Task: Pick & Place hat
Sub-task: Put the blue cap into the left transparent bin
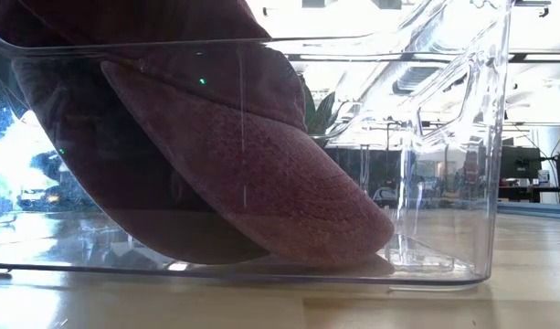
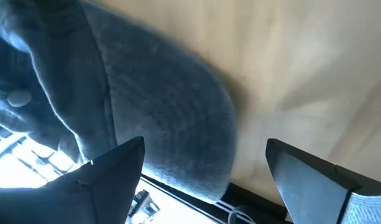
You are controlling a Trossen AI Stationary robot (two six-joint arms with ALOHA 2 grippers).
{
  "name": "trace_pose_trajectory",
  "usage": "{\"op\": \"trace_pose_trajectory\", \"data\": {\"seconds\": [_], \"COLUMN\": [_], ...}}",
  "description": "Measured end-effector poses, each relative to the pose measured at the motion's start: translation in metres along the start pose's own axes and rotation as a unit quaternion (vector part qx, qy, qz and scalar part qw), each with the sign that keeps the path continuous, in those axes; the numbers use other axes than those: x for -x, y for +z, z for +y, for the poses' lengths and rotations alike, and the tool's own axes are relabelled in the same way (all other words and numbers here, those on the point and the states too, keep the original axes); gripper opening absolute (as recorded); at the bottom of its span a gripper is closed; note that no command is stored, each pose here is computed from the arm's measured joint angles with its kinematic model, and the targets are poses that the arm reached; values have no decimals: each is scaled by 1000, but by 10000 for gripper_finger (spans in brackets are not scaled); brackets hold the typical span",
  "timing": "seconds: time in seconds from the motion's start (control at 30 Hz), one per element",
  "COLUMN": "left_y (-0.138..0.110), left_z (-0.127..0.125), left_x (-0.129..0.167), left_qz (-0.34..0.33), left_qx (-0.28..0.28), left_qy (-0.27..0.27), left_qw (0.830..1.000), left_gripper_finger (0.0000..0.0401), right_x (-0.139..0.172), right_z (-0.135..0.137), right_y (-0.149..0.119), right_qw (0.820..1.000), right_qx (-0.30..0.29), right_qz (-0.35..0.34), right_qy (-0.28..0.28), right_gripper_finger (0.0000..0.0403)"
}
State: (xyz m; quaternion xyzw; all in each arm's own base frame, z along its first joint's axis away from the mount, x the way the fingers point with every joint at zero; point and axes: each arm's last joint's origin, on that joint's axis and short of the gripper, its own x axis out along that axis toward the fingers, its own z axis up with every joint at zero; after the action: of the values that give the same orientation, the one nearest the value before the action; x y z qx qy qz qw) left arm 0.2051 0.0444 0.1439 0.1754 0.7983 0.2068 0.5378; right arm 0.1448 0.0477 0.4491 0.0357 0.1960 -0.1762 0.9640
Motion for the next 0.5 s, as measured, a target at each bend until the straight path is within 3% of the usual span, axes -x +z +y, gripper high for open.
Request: {"op": "trace_pose_trajectory", "data": {"seconds": [0.27, 0.5], "left_y": [-5, -9], "left_z": [25, 32], "left_x": [-19, -21], "left_qz": [39, 62], "left_qx": [55, 34], "left_qy": [-1, 69], "left_qw": [998, 995], "left_gripper_finger": [330, 327], "right_x": [0, 0], "right_z": [1, 2], "right_y": [0, -1], "right_qw": [1000, 999], "right_qx": [-4, -11], "right_qz": [5, 13], "right_qy": [14, 31], "right_gripper_finger": [169, 170]}}
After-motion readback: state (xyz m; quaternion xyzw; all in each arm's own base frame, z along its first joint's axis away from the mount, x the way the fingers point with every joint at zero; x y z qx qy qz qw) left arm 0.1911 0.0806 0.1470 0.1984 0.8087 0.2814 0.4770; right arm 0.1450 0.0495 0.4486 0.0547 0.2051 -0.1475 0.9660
